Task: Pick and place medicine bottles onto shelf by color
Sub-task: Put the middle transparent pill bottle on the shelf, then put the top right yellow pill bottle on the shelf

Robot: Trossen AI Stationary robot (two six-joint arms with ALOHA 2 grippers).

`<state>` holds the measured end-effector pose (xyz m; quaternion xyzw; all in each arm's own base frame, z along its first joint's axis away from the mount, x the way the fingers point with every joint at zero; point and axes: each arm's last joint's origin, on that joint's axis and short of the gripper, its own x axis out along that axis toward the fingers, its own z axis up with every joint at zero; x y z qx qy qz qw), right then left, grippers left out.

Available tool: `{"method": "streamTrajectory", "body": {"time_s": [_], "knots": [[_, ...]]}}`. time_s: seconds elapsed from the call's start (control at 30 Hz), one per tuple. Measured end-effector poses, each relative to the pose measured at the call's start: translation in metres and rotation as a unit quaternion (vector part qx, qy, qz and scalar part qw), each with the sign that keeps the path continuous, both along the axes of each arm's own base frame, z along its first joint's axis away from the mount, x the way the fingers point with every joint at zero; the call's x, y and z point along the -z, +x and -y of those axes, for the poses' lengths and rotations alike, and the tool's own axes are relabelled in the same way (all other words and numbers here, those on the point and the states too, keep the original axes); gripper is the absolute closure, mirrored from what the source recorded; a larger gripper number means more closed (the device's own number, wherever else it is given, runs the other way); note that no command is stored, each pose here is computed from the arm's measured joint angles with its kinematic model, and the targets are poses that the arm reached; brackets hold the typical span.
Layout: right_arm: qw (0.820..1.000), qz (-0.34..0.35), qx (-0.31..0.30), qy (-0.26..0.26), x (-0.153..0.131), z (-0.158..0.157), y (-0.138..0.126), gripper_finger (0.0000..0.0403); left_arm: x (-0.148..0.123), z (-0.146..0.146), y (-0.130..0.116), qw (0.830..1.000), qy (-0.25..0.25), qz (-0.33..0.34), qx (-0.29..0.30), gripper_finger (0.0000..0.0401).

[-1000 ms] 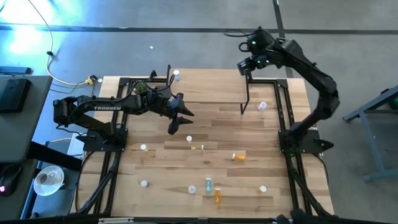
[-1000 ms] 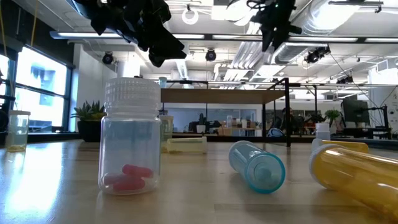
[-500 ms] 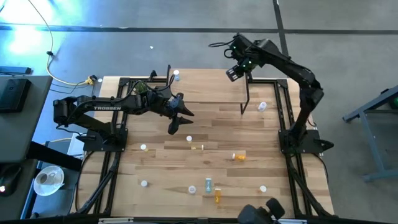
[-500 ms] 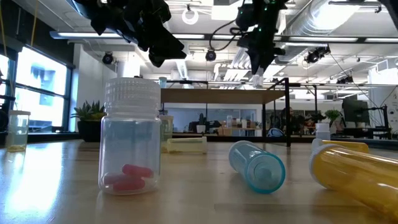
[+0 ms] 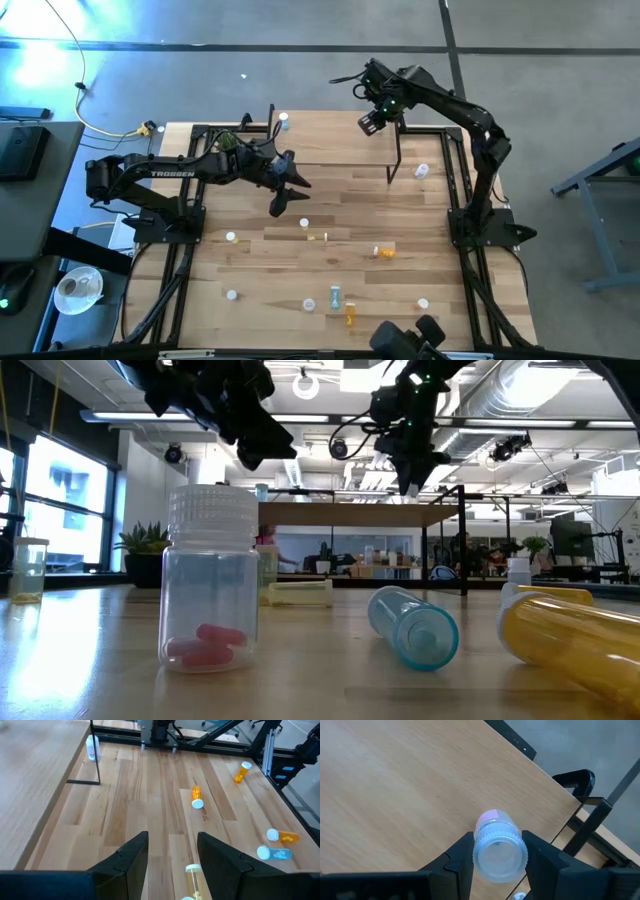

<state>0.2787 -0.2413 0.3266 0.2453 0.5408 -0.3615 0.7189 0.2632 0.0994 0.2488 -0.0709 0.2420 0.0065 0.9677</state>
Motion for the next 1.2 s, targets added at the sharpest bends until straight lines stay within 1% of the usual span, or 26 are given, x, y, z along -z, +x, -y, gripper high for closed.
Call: {"method": "streamTrajectory", "body": {"time_s": [0.17,0.5,0.7,0.8,0.9,1.07,1.2], "knots": [[1.0,-0.001,-0.002,0.0,0.0,0.0,0.0,0.0269,0.0,0.0,0.0,1.0,-0.001,-0.002,0.0,0.0243],[1.0,-0.001,-0.014,-0.004,0.0,0.001,0.0,0.0228,0.0,0.0,0.0,1.0,-0.001,-0.002,0.0,0.0243],[1.0,0.006,-0.013,-0.014,-0.001,0.002,0.002,0.0225,0.0,0.0,0.0,1.0,-0.001,-0.002,0.0,0.0243],[0.999,0.005,-0.027,-0.021,-0.002,0.003,0.002,0.0224,0.0,0.0,0.0,1.0,-0.001,-0.002,0.0,0.0243],[0.999,0.01,-0.034,-0.028,-0.008,0.002,0.002,0.0224,0.0,0.0,0.0,1.0,-0.001,-0.002,0.0,0.0243],[0.997,0.026,-0.051,-0.052,-0.029,0.002,0.001,0.0224,0.001,0.0,0.0,1.0,-0.001,-0.003,0.0,0.0243],[0.995,0.028,-0.071,-0.063,-0.043,-0.003,0.0,0.0224,0.003,0.001,-0.002,1.0,-0.008,-0.02,0.0,0.0243]]}}
